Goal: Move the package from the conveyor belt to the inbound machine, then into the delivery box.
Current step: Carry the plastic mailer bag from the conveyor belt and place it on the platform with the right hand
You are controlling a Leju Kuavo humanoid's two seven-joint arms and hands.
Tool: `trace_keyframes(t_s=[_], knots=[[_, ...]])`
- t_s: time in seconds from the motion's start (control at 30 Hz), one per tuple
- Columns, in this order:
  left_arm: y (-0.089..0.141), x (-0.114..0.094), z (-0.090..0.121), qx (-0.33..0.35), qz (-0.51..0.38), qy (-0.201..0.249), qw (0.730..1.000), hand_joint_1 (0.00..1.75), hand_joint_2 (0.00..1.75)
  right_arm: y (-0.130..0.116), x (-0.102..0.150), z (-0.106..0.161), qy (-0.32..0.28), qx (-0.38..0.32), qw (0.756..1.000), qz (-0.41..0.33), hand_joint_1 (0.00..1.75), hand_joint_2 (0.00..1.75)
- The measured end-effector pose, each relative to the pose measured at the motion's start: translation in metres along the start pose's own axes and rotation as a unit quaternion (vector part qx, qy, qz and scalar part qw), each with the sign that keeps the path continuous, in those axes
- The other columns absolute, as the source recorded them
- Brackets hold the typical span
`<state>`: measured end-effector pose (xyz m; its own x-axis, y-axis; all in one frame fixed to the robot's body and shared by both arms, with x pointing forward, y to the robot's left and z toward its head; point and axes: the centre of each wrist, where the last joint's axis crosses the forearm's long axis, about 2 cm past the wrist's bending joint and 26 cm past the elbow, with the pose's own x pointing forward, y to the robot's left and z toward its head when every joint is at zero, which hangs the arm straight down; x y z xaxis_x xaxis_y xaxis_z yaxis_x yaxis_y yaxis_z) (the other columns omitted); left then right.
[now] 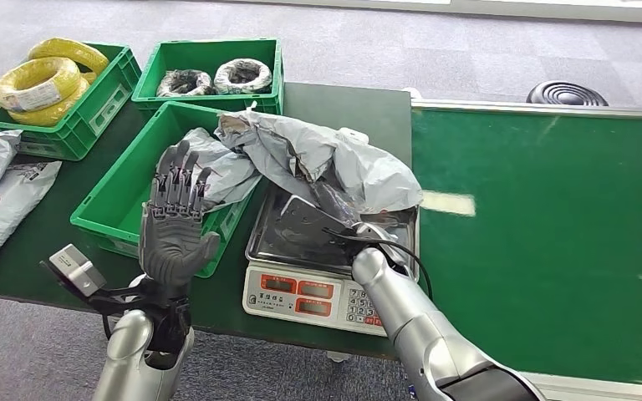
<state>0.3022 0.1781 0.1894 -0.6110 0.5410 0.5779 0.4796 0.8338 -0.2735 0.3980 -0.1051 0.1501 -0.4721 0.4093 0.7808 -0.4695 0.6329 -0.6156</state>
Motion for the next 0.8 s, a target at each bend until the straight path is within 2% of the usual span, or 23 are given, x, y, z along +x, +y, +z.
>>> trace_keyframes(t_s=[0.8], knots=[[0.0016, -0.0023, 0.0029, 0.002, 0.001, 0.006, 1.000, 0.00, 1.75, 0.0038, -0.0033, 0.0026, 0.009, 0.006, 1.000, -0.003, 0.00, 1.75]])
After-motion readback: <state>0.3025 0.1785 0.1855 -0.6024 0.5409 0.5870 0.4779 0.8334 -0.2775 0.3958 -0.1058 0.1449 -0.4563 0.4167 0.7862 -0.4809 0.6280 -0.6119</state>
